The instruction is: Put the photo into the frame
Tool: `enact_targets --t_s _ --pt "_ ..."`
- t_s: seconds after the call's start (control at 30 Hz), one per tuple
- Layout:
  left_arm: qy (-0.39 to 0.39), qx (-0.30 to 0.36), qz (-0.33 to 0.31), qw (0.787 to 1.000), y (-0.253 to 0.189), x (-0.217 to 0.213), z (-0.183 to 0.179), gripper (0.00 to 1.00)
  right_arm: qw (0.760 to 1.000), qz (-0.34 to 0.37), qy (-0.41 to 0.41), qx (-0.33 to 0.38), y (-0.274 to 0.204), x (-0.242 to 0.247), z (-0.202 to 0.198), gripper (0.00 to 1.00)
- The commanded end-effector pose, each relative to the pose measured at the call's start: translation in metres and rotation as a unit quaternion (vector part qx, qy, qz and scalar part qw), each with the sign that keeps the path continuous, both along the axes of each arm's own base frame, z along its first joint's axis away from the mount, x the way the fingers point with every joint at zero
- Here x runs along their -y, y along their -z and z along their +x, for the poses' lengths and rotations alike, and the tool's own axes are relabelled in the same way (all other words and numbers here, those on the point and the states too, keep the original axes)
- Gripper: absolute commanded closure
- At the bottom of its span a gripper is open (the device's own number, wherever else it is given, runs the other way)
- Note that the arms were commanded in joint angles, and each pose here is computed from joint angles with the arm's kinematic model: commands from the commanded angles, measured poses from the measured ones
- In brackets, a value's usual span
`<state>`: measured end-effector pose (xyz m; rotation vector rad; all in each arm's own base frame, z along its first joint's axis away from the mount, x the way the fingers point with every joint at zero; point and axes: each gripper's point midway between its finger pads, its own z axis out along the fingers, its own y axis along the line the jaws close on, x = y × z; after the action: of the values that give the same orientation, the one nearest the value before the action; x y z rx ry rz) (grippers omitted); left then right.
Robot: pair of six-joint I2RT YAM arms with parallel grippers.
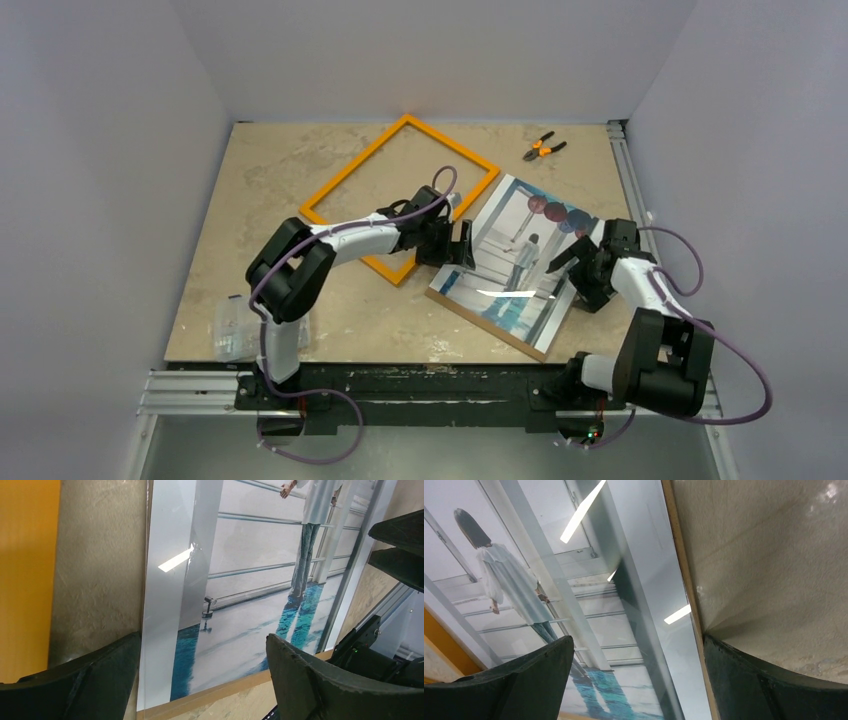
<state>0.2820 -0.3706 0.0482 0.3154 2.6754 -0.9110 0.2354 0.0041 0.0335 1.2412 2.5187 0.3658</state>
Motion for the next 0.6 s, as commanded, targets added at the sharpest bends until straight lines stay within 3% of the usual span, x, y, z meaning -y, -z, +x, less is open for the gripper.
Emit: enact_targets --t_s 0.0,0.23,0.57 --pt "0.048 -0.043 -0.074 0.995 -0.003 0.042 -0.020 0.09 0.998 0.041 -0.009 0.053 -0.023 -0.011 0.039 0.02" --pt "0.049 -0.060 -0.106 0.991 -0.006 0.058 -0.021 0.12 0.998 0.018 0.003 0.057 -0.034 0.010 0.059 0.02" --pt "0.070 -0.068 -0.131 0.987 -0.003 0.092 -0.051 0.12 0.998 -0.034 0.013 0.047 -0.036 0.040 0.059 0.02"
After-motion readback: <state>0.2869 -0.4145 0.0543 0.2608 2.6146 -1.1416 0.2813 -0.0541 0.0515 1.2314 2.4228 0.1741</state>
